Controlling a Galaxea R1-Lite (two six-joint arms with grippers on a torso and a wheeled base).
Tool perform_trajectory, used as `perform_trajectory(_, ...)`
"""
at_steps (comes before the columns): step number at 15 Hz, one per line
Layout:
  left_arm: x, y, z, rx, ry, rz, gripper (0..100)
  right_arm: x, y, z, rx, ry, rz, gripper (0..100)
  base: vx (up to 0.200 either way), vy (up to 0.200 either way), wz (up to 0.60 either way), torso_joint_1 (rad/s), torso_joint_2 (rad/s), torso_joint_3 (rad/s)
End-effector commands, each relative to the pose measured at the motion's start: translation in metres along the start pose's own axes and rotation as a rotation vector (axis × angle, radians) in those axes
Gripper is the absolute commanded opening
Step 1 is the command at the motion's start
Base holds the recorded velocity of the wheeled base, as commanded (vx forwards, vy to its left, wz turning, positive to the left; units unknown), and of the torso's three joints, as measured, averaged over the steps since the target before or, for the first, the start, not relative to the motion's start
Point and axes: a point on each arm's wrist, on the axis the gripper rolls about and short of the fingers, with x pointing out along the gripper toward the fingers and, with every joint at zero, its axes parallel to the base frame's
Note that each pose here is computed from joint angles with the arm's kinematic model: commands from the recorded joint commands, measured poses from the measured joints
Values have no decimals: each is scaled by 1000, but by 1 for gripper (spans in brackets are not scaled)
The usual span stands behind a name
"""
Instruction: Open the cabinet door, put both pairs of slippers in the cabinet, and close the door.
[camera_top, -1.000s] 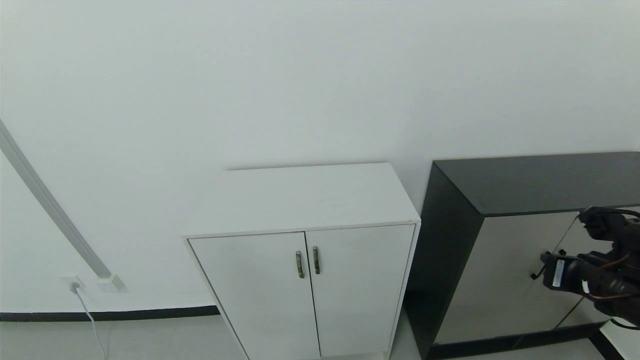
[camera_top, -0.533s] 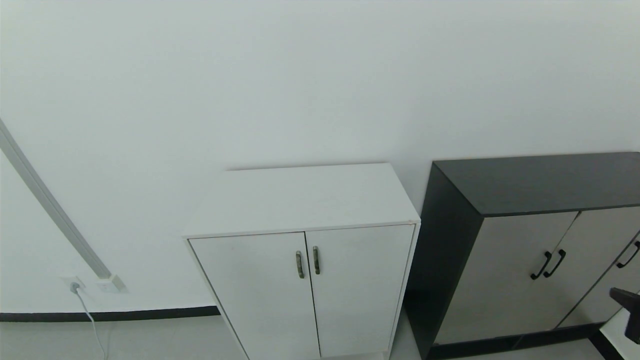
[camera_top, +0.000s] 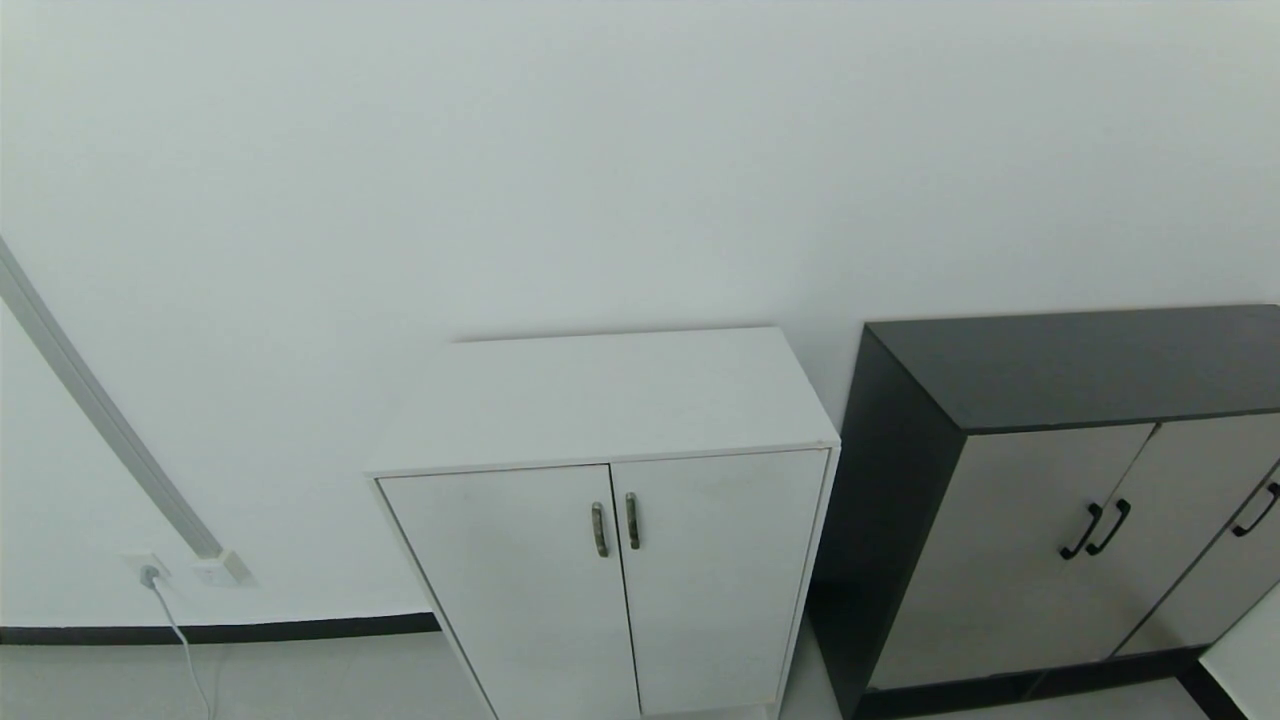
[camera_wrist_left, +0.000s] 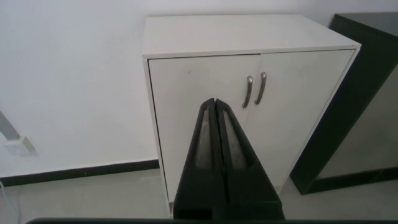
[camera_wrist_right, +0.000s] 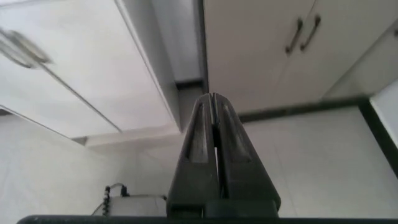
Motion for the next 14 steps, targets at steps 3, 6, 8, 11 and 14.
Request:
perform_trajectory(3,0,0,0,0,1,0,0,-6,-1,-38,-67,4,45,0,0,0,0,0,0,0)
perform_trajectory(6,0,0,0,-1,1,2,0,-2,-2,-51,-94,52,63,0,0,0,0,0,0,0)
perform_trajectory(8,0,0,0,-1,1,0,0,1,-2,-59,-121,68,59,0,0,0,0,0,0,0)
perform_trajectory(11,0,0,0,-1,1,2,0,0,-2,-59,-120,63,53,0,0,0,0,0,0,0)
perform_trajectory(14,0,0,0,-1,1,2,0,-3,-3,-60,-105,19,3,0,0,0,0,0,0,0)
